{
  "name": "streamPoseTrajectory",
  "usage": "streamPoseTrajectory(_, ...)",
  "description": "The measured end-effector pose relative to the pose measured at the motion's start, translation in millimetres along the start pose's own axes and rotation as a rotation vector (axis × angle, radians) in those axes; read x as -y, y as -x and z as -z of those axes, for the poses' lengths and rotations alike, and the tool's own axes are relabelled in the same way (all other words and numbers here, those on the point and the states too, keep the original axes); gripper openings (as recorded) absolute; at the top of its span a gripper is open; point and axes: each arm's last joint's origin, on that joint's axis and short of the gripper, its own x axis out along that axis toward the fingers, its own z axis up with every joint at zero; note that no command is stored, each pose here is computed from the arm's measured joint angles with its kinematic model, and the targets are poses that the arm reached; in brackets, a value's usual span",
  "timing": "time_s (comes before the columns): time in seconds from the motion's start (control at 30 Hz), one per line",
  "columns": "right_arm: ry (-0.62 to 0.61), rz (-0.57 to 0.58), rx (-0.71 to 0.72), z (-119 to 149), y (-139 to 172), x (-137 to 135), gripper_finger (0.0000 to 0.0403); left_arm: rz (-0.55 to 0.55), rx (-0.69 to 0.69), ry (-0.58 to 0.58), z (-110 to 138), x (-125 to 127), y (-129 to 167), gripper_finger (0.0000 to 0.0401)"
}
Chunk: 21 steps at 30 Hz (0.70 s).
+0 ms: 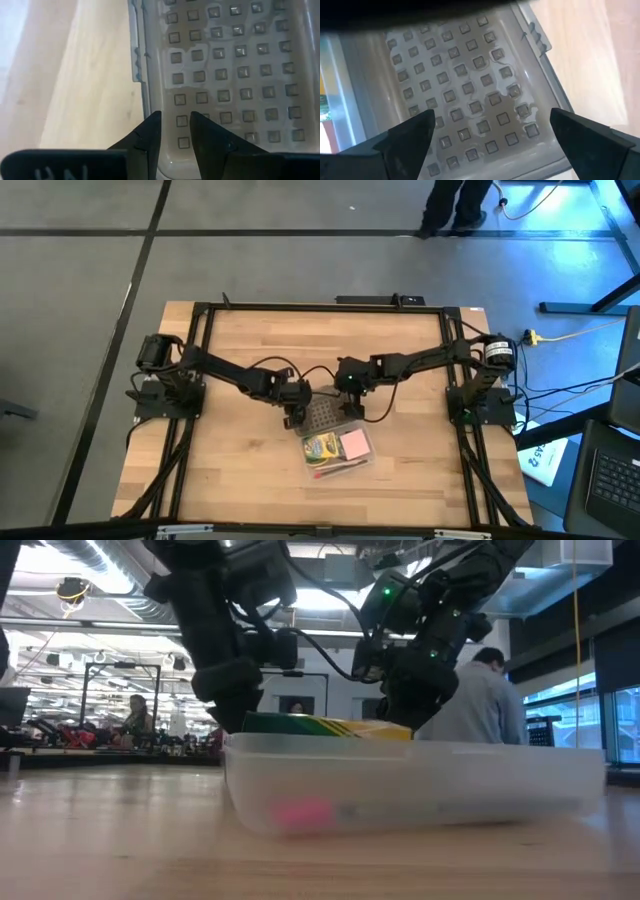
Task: Pack school essentials
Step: Close the supply box
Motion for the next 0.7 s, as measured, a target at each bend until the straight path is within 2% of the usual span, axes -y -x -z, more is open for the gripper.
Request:
streamPoseTrajectory(0.27, -0.018, 0.015, 0.003, 0, 1, 10, 0.0397, -0.085, 0.004, -0.028, -5, -21, -4, 0.0096)
streamPoseTrajectory(0.7, -0.029, 0.032, 0.009, 0, 3, 23, 0.0397, -0.156, -0.008, -0.088, -10, -55, -9, 0.0096)
